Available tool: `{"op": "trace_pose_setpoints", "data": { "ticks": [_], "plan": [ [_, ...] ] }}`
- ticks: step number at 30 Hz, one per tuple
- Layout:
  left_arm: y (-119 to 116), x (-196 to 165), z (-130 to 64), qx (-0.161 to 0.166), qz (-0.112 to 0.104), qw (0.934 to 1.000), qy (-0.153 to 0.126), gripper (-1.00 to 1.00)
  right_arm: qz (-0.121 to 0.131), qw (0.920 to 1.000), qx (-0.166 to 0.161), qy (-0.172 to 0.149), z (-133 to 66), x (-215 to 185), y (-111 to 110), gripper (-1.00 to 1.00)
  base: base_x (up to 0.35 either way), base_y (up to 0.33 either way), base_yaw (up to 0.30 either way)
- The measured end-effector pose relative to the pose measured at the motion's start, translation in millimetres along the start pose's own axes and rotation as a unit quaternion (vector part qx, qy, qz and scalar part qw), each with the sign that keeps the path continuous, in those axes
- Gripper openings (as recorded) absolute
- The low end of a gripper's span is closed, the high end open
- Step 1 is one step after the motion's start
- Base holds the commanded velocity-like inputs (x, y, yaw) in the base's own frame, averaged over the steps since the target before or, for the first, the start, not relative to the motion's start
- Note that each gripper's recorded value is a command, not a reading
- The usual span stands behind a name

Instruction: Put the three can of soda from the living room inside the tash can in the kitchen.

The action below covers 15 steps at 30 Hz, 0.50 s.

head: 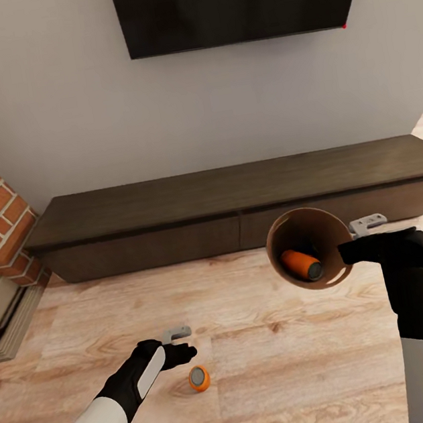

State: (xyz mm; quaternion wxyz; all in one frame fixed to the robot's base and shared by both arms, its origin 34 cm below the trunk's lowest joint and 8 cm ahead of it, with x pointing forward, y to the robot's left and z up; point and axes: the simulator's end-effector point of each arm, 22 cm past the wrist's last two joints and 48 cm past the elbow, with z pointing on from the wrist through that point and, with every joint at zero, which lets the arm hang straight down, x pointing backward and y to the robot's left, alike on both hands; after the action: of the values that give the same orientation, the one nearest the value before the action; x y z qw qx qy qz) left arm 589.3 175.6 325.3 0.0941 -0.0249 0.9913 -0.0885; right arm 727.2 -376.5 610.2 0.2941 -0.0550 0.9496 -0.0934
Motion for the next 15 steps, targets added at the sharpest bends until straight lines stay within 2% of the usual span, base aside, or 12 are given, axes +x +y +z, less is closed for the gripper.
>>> {"op": "trace_pose_setpoints", "data": {
  "ticks": [10,15],
  "plan": [
    [5,9,20.3,-0.001,0.000,1.0000,0.000,1.00,0.001,0.9989,-0.046,-0.009,11.4,3,25,-1.00,0.000,0.000,0.000],
    [7,13,30.4,-0.001,0.000,1.0000,0.001,1.00,-0.005,0.9990,-0.043,-0.009,18.5,10,26,-1.00,0.000,0.000,0.000]
  ]
}}
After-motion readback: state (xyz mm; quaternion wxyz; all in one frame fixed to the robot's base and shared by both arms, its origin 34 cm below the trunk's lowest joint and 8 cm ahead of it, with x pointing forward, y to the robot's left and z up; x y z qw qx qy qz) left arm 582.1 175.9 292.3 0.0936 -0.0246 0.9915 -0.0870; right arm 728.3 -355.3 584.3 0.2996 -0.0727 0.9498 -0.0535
